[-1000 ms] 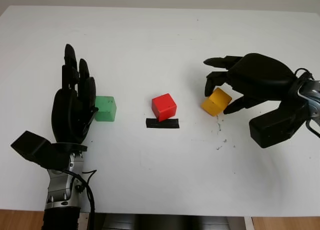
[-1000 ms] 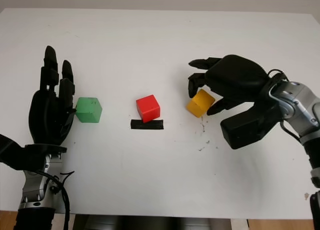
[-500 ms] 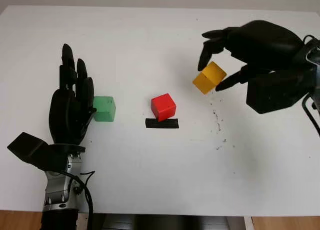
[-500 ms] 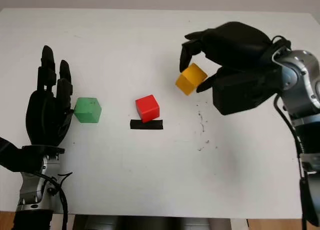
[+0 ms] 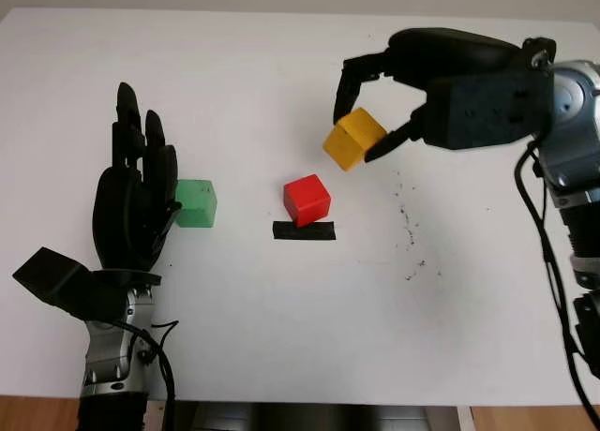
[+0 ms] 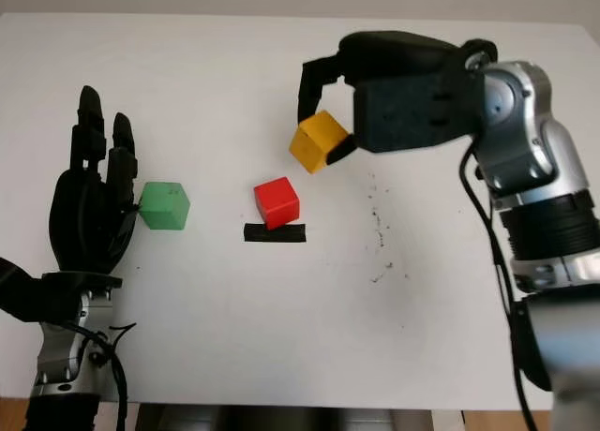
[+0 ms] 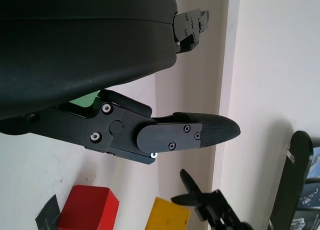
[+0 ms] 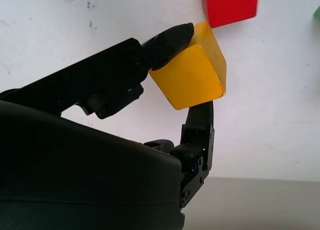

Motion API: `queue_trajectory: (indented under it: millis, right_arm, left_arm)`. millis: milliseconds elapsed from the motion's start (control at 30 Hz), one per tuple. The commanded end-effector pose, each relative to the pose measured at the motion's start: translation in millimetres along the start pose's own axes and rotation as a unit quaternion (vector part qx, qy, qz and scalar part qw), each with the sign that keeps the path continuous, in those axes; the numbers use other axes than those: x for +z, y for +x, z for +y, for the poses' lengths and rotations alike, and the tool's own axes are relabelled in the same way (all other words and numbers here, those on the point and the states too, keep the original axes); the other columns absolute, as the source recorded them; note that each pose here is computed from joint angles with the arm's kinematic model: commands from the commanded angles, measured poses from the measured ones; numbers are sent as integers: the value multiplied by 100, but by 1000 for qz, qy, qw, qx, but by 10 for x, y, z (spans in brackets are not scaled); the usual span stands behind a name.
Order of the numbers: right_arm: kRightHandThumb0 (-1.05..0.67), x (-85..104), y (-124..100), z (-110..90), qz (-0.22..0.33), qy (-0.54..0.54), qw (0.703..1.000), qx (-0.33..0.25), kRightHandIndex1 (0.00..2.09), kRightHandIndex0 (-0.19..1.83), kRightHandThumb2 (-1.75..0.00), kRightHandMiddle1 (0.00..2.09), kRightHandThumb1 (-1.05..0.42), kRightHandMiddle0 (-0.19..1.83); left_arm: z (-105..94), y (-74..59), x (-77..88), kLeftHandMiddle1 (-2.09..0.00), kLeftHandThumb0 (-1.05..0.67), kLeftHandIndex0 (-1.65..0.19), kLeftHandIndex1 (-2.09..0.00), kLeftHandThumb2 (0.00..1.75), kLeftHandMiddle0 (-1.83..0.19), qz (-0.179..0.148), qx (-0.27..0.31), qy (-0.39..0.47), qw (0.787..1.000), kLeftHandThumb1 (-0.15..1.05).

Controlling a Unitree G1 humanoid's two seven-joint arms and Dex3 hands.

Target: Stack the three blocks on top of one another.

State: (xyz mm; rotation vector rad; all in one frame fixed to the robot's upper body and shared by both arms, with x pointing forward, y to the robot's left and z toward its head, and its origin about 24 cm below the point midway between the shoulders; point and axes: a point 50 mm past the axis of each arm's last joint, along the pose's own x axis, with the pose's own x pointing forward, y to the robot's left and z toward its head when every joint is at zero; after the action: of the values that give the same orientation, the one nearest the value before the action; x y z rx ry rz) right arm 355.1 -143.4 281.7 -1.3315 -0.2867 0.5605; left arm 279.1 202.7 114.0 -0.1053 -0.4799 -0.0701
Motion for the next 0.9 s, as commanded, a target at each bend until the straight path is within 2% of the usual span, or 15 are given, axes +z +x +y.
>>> queue_trajectory:
  millis: [0, 233, 400, 867]
  right_arm:
    - [-43, 167, 29, -96, -9, -12, 1000, -4, 7, 36, -5, 153, -89, 43]
    - [-41, 305, 162, -41, 6, 11, 999, 36, 6, 33, -5, 159, -89, 38]
    - [-42, 366, 250, 3, 5, 22, 998, 63, 6, 35, -5, 152, -89, 42]
    - [-43, 422, 258, 43, 12, 37, 993, 110, 5, 32, -5, 154, -88, 46]
  left_arm:
    - [-8, -33, 9, 0, -63, 19, 0, 44, 19, -3, -3, 2, 1000, 105]
    - [-38, -36, 7, 0, -63, 19, 0, 45, 19, -2, 1, 5, 1000, 105]
    - [-53, -43, -6, 0, -64, 19, 0, 46, 19, 1, 2, 7, 1000, 105]
    - [-108, -57, -11, 0, -64, 19, 0, 48, 19, 1, 3, 4, 1000, 105]
